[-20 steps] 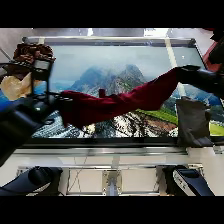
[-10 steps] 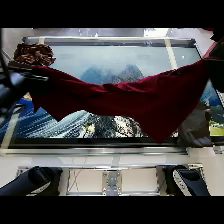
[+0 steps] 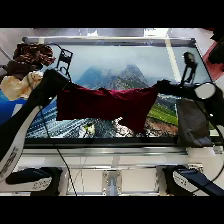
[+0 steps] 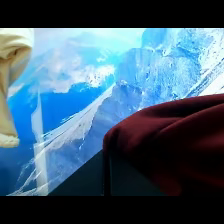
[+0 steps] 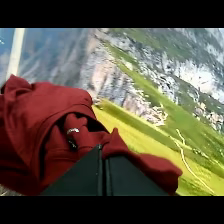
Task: Fold the shirts.
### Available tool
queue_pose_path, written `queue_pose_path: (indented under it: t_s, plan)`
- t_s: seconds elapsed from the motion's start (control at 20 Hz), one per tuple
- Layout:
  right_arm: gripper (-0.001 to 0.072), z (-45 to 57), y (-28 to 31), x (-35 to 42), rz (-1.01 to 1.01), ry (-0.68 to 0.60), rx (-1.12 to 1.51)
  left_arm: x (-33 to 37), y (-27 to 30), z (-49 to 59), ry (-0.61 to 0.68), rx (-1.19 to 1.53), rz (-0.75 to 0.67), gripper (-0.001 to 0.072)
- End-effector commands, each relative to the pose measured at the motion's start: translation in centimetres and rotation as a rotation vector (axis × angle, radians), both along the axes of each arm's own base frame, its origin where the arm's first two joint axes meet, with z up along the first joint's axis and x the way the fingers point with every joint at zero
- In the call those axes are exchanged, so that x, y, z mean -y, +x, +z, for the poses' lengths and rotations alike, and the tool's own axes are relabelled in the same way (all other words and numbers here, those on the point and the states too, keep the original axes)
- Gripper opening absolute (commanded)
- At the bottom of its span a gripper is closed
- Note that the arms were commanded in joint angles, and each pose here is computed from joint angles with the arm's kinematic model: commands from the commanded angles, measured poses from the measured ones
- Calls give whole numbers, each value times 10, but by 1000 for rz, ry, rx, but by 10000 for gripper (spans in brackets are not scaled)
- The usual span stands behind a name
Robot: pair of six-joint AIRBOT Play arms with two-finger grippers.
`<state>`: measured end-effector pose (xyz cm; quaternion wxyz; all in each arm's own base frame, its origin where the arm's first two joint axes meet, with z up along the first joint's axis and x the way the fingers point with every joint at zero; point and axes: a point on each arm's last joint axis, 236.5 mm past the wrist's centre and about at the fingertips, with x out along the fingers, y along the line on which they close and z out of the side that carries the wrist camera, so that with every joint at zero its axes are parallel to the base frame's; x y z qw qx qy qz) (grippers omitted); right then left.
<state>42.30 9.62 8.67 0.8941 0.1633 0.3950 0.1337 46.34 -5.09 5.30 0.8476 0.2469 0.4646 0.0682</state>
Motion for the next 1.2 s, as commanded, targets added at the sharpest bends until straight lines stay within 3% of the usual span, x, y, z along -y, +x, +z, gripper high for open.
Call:
queue_pose_path:
  t_s: [0.0, 0.05, 0.1, 0.15, 0.2, 0.35, 0.55, 0.9, 1.15]
  plan:
    - [19, -68, 40, 9, -94, 7, -34, -8, 40, -69, -52, -21, -2, 8]
    - [64, -76, 53, 14, -134, 14, -13, -5, 53, -67, -100, 35, 10, 16]
    - [297, -77, 64, 20, -175, 24, 17, -2, 66, -56, -148, 108, 21, 190]
    - [423, -72, 73, 25, -211, 33, 57, 4, 80, -38, -182, 185, 12, 510]
    - [423, -62, 80, 30, -222, 20, 97, 6, 90, -16, -188, 243, 2, 618]
    - [423, -55, 69, 56, -159, -89, 38, -5, 86, 46, -180, 337, 24, 605]
    - [475, -114, -2, 85, -150, -28, -306, -35, 19, 81, -163, 318, 97, 605]
    - [480, -173, -18, 30, -189, 374, -411, -28, -113, 67, -475, 267, 198, 606]
    - [479, -198, -4, 4, -220, 501, -431, -36, -141, 97, -515, 323, 212, 606]
